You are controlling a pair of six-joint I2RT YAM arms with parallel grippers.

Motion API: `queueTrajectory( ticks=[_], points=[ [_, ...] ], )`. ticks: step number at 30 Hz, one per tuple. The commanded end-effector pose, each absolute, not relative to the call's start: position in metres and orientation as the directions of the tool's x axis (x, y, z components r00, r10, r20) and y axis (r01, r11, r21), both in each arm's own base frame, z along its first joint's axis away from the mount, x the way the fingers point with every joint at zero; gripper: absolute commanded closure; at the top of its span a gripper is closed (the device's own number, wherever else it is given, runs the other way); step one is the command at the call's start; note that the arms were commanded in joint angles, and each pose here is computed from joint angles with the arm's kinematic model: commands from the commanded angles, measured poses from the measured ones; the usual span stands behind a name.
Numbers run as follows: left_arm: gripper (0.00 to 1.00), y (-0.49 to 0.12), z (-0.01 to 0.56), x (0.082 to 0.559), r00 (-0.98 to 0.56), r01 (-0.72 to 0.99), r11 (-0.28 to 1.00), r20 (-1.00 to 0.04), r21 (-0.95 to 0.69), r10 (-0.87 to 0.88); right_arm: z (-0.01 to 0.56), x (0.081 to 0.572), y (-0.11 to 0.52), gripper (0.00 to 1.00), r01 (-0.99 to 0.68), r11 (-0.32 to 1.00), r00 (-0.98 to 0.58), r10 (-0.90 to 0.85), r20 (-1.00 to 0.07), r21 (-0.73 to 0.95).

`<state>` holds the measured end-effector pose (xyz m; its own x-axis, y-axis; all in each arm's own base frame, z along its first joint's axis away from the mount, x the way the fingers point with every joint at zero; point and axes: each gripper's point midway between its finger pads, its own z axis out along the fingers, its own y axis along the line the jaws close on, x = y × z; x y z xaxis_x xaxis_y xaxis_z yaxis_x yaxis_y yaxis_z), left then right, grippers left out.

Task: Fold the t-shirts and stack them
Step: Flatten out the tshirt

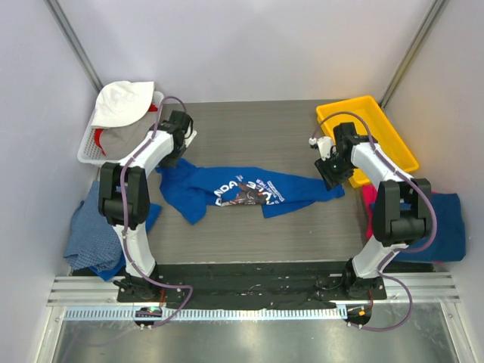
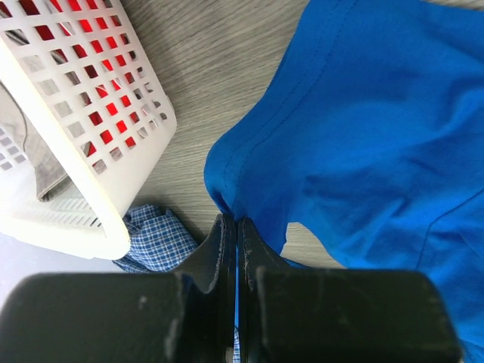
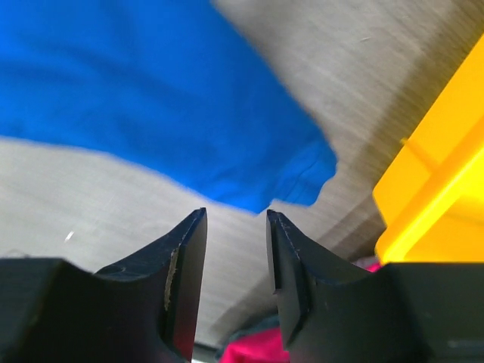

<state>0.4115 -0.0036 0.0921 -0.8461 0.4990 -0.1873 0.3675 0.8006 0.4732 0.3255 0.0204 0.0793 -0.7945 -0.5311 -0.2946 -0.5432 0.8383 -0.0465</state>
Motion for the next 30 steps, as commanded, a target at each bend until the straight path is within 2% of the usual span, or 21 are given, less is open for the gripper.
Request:
queueTrajectory(
  ticks=[1, 12, 20, 26, 30],
  points=[
    [1.00, -0.005, 0.098, 0.409, -0.843, 0.361, 0.803, -0.201, 0.475, 0.498, 0.082, 0.366, 0.012, 0.54, -0.467, 0.877, -0.801, -0.474, -0.367, -0.114],
    [1.00, -0.004, 0.095, 0.405, -0.841, 0.367, 0.797, -0.195, 0.480, 0.504, 0.058, 0.387, -0.004, 0.51, -0.444, 0.889, -0.824, -0.454, -0.339, -0.111],
    [1.00, -0.001, 0.095, 0.404, -0.841, 0.364, 0.792, -0.191, 0.489, 0.505, 0.044, 0.383, -0.020, 0.52, -0.424, 0.901, -0.848, -0.430, -0.309, -0.092],
    [1.00, -0.002, 0.095, 0.405, -0.841, 0.364, 0.791, -0.192, 0.491, 0.506, 0.041, 0.380, -0.020, 0.57, -0.426, 0.901, -0.850, -0.430, -0.304, -0.082],
    [1.00, -0.002, 0.095, 0.405, -0.842, 0.363, 0.792, -0.191, 0.491, 0.505, 0.037, 0.377, -0.018, 0.65, -0.431, 0.900, -0.852, -0.431, -0.296, -0.070]
  ],
)
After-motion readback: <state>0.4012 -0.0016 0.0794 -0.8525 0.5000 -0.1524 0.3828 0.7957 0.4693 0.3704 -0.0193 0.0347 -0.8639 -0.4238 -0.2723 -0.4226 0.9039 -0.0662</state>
